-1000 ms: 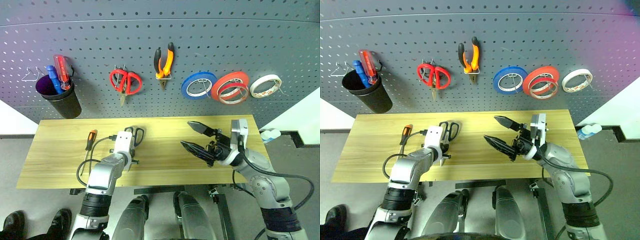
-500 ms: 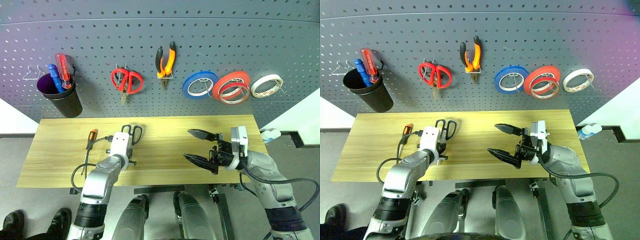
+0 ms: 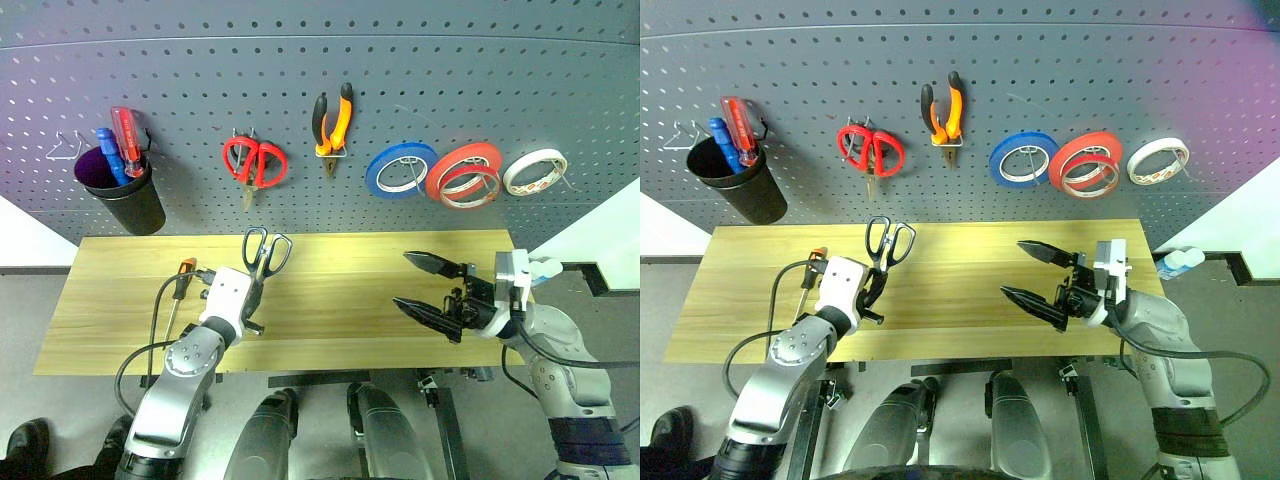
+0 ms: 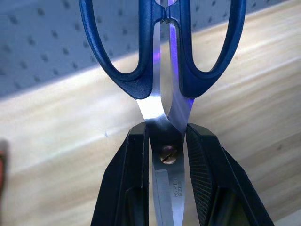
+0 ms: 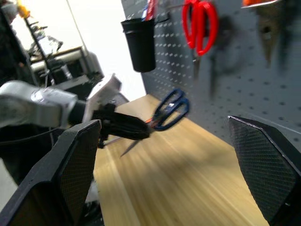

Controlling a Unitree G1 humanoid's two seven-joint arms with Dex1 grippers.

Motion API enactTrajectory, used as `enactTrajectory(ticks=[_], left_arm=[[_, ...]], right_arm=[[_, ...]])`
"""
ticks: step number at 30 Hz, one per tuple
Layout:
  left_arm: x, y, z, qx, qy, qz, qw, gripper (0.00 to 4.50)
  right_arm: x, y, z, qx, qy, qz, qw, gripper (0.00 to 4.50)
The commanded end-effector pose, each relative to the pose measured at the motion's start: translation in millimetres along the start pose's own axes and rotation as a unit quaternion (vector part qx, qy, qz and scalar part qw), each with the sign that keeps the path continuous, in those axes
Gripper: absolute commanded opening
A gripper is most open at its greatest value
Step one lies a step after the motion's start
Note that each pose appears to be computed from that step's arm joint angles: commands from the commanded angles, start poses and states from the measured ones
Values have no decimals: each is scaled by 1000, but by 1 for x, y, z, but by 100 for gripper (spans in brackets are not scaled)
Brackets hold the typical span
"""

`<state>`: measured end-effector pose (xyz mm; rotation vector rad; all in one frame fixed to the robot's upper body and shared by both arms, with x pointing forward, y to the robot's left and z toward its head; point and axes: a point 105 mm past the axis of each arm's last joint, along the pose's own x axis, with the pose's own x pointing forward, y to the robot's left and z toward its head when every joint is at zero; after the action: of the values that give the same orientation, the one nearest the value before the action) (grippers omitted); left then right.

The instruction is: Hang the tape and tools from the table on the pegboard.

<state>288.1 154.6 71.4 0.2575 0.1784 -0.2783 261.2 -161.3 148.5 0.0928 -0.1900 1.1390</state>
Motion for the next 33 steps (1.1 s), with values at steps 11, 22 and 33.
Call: enactTrajectory(ticks=[11, 22, 33], left_arm=[[-23, 16, 63, 105, -221, 54, 968, 79], [-23, 23, 80, 136, -277, 70, 949, 79], [-19, 31, 97, 145, -306, 81, 938, 79]], right_arm=[[-20, -8, 8, 11, -40, -56, 998, 450], [-16, -6, 20, 32, -85, -46, 995, 450], [9, -2, 32, -35, -140, -42, 989, 450]])
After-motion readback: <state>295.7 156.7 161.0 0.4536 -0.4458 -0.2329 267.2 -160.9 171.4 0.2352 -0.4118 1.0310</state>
